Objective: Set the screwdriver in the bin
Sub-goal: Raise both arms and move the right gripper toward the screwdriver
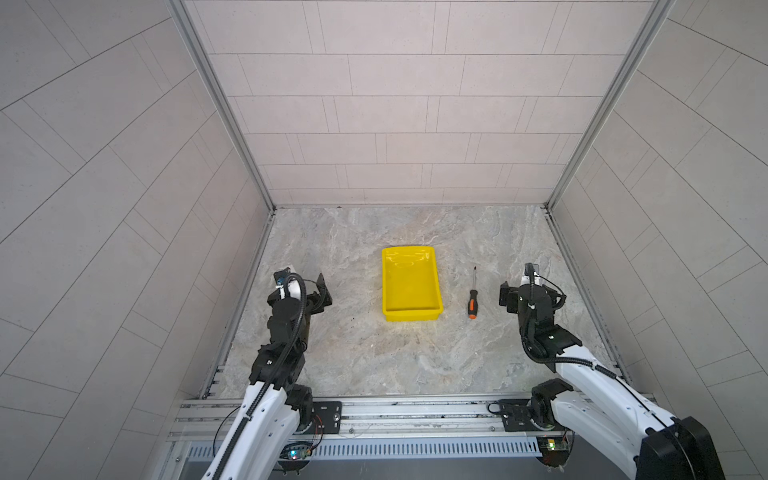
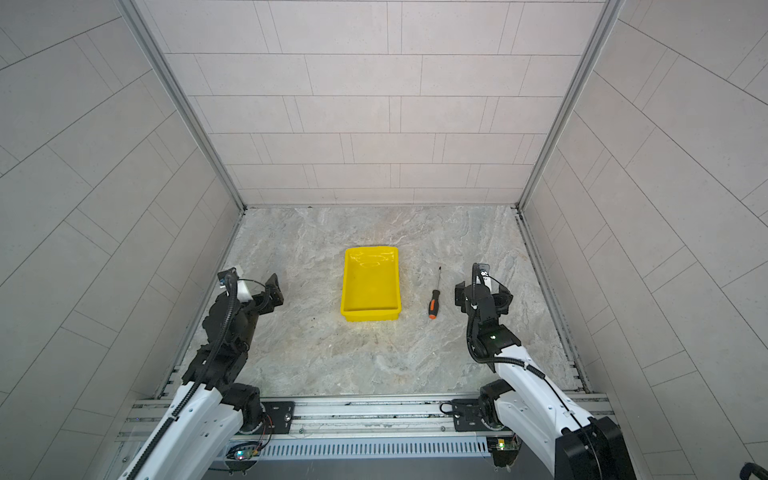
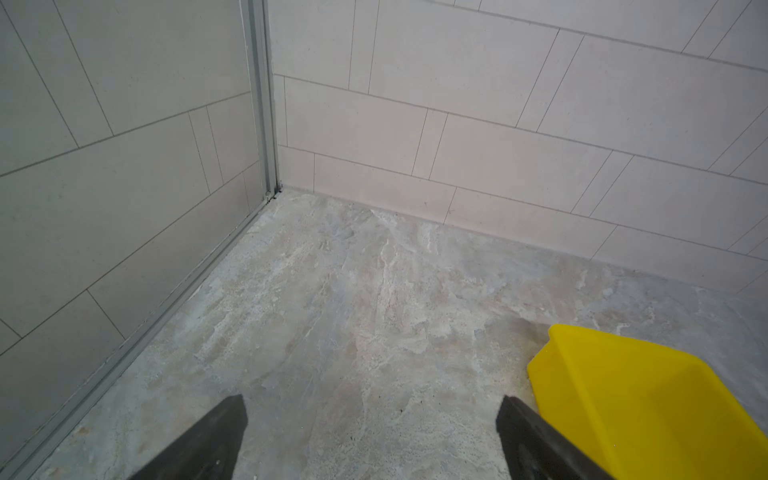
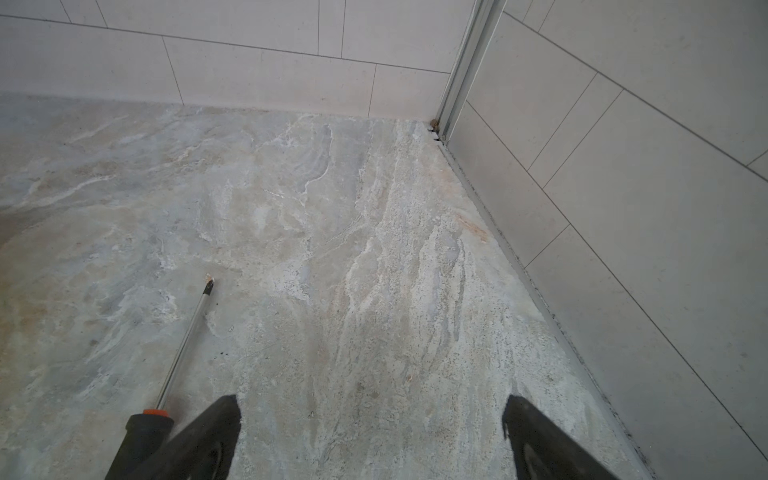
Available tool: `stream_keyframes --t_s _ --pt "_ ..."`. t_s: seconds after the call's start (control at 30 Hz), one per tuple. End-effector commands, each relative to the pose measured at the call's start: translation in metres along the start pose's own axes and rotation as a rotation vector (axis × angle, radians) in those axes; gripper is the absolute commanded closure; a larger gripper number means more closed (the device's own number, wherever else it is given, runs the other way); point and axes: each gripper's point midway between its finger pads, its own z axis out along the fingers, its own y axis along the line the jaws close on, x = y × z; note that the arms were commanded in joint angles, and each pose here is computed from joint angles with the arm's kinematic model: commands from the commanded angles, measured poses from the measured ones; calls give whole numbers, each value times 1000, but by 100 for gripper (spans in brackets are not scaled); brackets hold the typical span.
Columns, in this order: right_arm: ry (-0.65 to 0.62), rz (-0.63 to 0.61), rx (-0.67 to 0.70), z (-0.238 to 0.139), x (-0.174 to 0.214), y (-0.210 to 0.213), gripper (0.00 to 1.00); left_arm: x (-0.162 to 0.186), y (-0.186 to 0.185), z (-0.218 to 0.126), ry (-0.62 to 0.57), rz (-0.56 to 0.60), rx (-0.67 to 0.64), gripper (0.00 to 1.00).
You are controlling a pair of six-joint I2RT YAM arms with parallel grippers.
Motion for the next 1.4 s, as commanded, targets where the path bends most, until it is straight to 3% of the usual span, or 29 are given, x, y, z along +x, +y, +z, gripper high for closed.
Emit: stream_keyframes --t_s 0.0,0.13,0.23,0.37,0.5,0.63,0.83,0.9,1.03,1.2,1.37 --pt "-16 15 -24 -1 -13 6 1 4 -2 2 60 -45 -5 0" --pt "4 22 -47 2 -12 12 1 17 20 0 165 -138 -159 0" --pt "10 37 -14 4 -12 7 1 18 39 -5 200 -132 -286 0" --pt "120 131 88 2 6 -10 1 17 14 0 226 -96 -140 0" --pt "290 349 228 -7 54 -32 1 18 8 -2 233 -107 -101 0" --pt "350 407 107 2 67 -17 1 17 12 -9 251 -105 -120 0" --pt "266 344 -34 0 35 2 1 27 7 -4 318 -79 -107 0" --pt "243 293 -51 -7 37 7 1 32 15 -2 348 -63 -164 0" --pt "128 222 -128 -26 32 23 1 51 51 -6 428 -88 -405 0" --pt "4 227 -240 -36 21 39 1 55 48 0 449 -101 -389 0" --pt "43 235 -366 -34 28 68 1 51 53 -8 422 -113 -403 0"
